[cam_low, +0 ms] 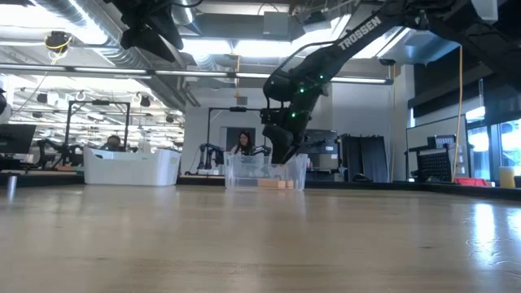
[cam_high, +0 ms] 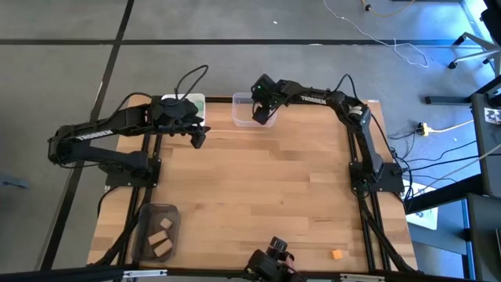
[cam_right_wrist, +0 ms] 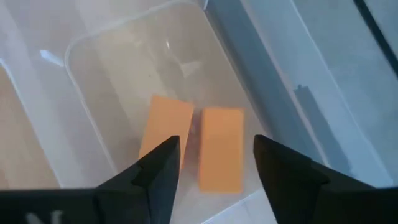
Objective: Sort & place blocks by color
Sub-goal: Put the orange block into the transparent bin
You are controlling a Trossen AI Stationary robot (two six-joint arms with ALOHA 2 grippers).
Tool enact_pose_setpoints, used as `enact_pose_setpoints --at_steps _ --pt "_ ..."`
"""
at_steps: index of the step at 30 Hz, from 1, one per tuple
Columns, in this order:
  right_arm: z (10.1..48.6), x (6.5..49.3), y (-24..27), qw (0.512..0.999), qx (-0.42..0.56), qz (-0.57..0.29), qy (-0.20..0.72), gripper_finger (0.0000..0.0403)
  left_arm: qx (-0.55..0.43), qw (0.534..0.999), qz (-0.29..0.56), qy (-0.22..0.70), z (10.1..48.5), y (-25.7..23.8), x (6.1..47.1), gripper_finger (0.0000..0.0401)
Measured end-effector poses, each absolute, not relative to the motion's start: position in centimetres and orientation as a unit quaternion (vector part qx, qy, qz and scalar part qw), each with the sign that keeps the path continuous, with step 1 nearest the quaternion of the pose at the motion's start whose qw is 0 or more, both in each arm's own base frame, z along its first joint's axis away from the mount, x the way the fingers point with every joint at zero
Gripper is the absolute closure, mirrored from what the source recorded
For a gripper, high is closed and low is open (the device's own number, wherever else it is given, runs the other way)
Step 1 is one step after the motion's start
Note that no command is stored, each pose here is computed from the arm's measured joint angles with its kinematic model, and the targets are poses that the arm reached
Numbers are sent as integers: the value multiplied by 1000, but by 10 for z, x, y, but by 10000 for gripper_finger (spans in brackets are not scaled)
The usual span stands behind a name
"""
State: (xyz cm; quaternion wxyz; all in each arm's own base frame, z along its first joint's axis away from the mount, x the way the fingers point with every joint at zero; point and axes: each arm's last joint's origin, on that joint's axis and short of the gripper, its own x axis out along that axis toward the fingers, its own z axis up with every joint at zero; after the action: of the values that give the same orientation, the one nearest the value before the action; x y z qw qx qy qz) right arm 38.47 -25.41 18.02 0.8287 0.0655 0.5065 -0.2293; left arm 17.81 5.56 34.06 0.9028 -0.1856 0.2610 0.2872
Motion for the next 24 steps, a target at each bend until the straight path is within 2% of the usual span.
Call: enact_pose_setpoints --at_steps 6,11,15,24 --pt "199 384 -253 811 106 -241 522 190 -186 903 287 261 341 56 178 191" --pt "247 382 -243 791 107 -208 564 188 -187 903 285 263 340 55 178 191" --pt "291 383 -218 791 99 -150 584 188 -190 904 278 265 340 55 178 191" --pt "362 374 -134 803 66 -96 584 187 -189 891 279 303 334 53 173 191"
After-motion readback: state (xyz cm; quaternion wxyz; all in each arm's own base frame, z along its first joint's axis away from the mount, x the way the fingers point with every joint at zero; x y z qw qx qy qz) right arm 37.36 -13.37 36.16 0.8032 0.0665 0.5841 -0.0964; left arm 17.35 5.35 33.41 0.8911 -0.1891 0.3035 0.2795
